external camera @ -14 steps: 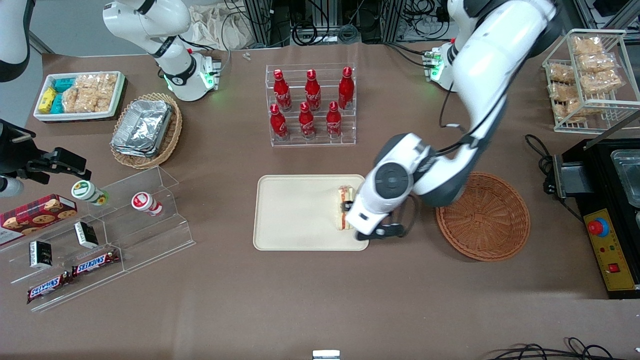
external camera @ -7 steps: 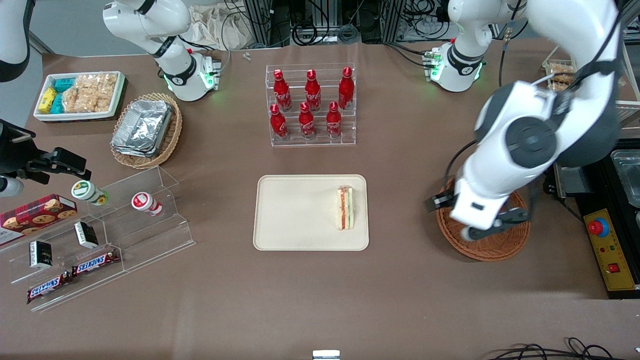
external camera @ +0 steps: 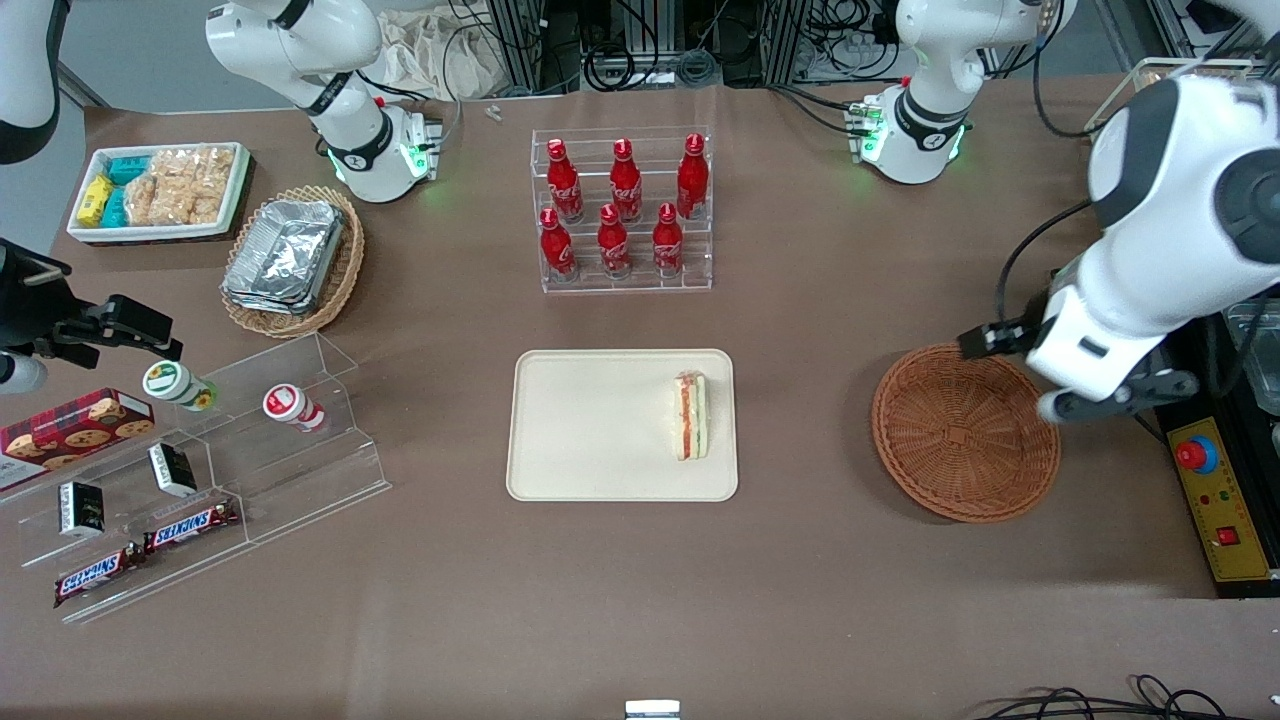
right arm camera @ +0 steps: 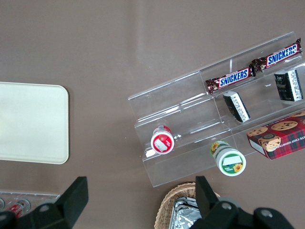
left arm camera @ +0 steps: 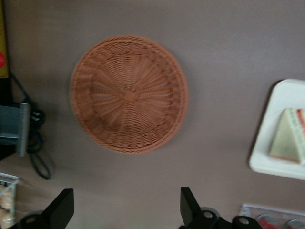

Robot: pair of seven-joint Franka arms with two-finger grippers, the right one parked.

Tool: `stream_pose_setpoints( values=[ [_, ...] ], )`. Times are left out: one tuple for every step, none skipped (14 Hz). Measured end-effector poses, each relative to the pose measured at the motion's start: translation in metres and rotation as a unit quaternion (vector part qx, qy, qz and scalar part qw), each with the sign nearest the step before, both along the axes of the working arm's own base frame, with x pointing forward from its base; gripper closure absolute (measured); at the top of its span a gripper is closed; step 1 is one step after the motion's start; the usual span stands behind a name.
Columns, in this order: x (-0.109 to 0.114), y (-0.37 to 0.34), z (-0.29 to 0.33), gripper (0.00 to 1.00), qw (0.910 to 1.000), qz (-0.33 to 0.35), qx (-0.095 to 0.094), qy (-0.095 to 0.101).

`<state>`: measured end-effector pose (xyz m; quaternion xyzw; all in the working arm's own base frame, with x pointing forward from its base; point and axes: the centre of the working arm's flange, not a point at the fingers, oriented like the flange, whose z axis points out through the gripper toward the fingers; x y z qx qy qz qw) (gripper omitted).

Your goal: Place sandwich from basket to tray

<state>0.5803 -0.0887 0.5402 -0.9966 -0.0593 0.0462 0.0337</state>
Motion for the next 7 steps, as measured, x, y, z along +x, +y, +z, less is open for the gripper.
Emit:
stream_pose_setpoints(
  values=[
    [-0.013,0.017,0.001,0.0,0.9999,-0.011,-0.005,-0.005],
    [-0.026,0.032,0.001,0.0,0.9997,-0.022,-0.009,-0.011],
    [-0.039,0.042,-0.002,0.0,0.9993,-0.033,-0.011,-0.015],
    [-0.05,0.049,-0.005,0.0,0.9988,-0.045,-0.011,-0.015],
    [-0.057,0.052,-0.008,0.0,0.9983,-0.055,-0.012,-0.012],
    [-0.06,0.054,-0.009,0.0,0.9977,-0.066,-0.012,-0.008],
    [-0.06,0.054,-0.01,0.0,0.9966,-0.081,-0.014,-0.005]
  ],
)
